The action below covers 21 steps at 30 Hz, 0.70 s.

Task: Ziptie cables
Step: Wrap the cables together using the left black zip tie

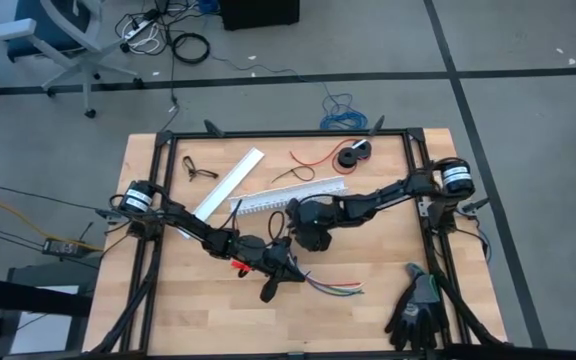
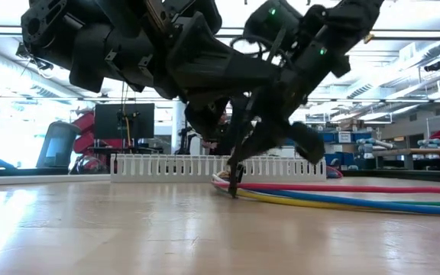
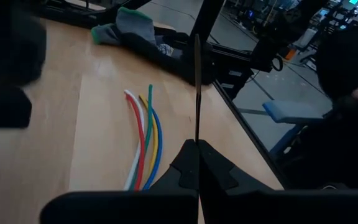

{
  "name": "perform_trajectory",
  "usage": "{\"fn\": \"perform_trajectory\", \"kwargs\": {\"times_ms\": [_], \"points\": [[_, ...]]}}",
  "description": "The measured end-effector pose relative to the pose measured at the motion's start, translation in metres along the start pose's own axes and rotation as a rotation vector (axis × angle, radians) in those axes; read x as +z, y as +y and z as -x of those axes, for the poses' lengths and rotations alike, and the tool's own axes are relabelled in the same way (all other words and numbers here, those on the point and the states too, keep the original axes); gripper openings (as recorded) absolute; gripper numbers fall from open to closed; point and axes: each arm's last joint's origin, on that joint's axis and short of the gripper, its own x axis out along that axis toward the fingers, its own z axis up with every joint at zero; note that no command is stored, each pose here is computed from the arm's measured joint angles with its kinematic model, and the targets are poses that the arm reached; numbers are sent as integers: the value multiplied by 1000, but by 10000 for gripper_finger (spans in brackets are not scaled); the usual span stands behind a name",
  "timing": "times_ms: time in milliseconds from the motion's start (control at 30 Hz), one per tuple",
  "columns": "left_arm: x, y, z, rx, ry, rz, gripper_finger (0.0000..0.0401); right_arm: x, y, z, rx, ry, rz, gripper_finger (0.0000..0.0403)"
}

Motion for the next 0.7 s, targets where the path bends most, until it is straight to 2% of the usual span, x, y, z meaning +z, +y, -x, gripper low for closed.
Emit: {"fn": "perform_trajectory", "kwargs": {"times_ms": [67, 167, 267, 367, 433, 533, 700], "points": [[-1, 1, 0, 16, 3, 1, 0, 3, -4, 11, -12, 6, -16, 98], [-1, 1, 0, 20, 12, 0, 0, 6, -11, 32, -3, 13, -122, 100], [-2, 1, 0, 31, 14, 0, 0, 3, -15, 56, 33, 43, -286, 98], [-2, 2, 0, 48, 9, -28, 0, 1, -15, 75, 83, 39, -512, 94], [-1, 3, 0, 63, 3, -43, 0, -2, -10, 81, 119, 44, -670, 91], [0, 5, 0, 74, -2, -51, 0, -5, 6, 84, 164, 100, -820, 85], [1, 12, 1, 117, -5, -67, 0, -5, 43, 82, 198, 116, -945, 64]]}}
